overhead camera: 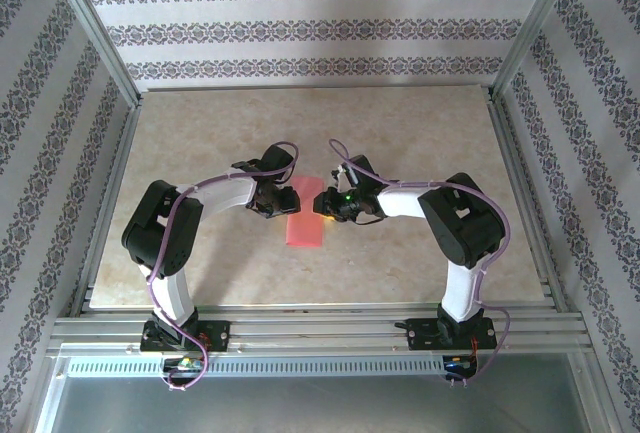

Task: Fold a paper plane with a square sheet of paper (pick it up from the middle)
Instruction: Hold the square sheet of paper at the center of the table.

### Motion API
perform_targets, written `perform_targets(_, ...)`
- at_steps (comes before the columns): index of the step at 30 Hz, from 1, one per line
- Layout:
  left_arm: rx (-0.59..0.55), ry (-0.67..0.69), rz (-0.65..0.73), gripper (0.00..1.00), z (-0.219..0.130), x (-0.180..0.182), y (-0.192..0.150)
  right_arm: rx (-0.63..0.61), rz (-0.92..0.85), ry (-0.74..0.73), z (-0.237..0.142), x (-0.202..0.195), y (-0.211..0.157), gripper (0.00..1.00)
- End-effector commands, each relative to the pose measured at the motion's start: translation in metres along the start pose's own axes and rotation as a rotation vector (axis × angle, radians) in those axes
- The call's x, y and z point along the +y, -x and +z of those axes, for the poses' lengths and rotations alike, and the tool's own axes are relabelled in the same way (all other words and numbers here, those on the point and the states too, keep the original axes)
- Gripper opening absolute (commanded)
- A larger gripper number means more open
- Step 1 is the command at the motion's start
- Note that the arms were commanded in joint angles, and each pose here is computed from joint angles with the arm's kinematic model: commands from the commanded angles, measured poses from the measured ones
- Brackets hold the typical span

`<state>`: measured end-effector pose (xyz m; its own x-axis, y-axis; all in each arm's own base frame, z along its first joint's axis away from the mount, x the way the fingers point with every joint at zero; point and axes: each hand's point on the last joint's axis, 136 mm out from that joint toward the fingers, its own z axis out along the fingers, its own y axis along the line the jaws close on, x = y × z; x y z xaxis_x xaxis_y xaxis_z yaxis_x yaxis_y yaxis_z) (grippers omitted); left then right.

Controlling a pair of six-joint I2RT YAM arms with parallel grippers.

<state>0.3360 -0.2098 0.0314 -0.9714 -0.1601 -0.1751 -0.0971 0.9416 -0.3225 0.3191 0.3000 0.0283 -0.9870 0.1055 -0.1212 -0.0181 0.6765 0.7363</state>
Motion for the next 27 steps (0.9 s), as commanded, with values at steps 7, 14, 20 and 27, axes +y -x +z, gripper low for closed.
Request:
perform_targets(7,0.036,0.051,0.012,0.37,0.005,0.011,-0.002,0.014,-0.011,-0.012,0.003,0.003,-0.002,0.31)
perform_targets(14,0.041,0.056,-0.005,0.38,0.008,0.013,-0.002,-0.063,-0.039,0.015,-0.019,0.021,0.012,0.31)
perform_targets(20,0.042,0.062,-0.033,0.40,0.012,0.015,-0.004,-0.143,-0.025,-0.006,-0.036,0.016,0.023,0.31)
perform_targets(27,0.051,0.114,-0.050,0.39,0.013,0.025,-0.007,-0.159,-0.010,-0.014,-0.039,0.012,0.023,0.31)
